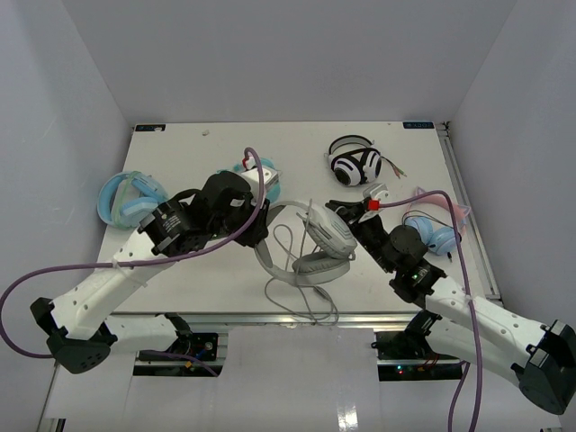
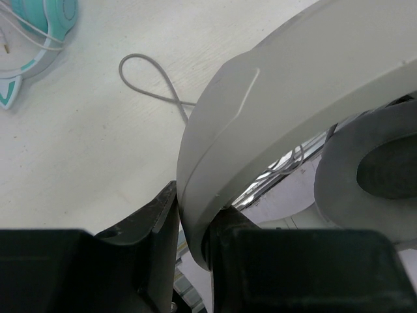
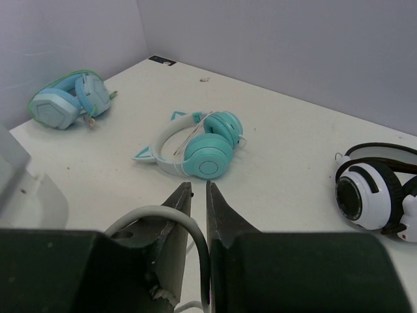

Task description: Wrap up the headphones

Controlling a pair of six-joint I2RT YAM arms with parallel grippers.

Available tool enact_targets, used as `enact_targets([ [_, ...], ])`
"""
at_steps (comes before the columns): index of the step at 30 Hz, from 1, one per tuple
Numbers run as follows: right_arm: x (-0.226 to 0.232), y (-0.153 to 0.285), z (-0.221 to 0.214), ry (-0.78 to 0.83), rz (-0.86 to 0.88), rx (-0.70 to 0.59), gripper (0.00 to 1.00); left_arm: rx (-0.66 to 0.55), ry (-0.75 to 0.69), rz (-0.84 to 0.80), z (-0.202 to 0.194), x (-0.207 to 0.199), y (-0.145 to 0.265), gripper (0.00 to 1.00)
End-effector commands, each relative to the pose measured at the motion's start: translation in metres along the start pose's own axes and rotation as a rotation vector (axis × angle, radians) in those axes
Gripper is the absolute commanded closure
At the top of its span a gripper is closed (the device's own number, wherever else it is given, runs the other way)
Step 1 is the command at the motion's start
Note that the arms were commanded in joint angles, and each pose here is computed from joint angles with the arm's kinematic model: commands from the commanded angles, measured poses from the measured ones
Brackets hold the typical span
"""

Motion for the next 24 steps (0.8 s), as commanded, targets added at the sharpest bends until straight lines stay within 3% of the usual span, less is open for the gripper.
enact_targets([
  [1, 0.001, -0.006, 0.057, 0.011, -0.048, -0.165, 0.76, 0.063, -0.050, -0.046, -0.016, -0.005, 0.002, 1.00],
  [10, -0.003, -0.015, 0.060, 0.055, -0.083, -0.169, 0.75, 0.084, -0.080, -0.063, -0.020, -0.007, -0.011, 1.00],
  [20, 0.003, -0.021, 0.080, 0.099, -0.079, -0.170, 0.74, 0.175, -0.083, 0.099, -0.031, 0.014, -0.024, 1.00],
  [24, 0.010, -0.019, 0.086, 0.107, -0.043, -0.158, 0.81, 0.203, -0.086, 0.163, -0.032, 0.022, -0.028, 1.00],
])
Point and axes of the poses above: each gripper's point midway between its finger pads, its own y axis back along the fingers, its own x axis along the line the jaws close on, z = x × y, the point moved 4 cm from there along y, back along the fingers, and after that the axes turned 15 degrees about -y, right-handed, at the moved point
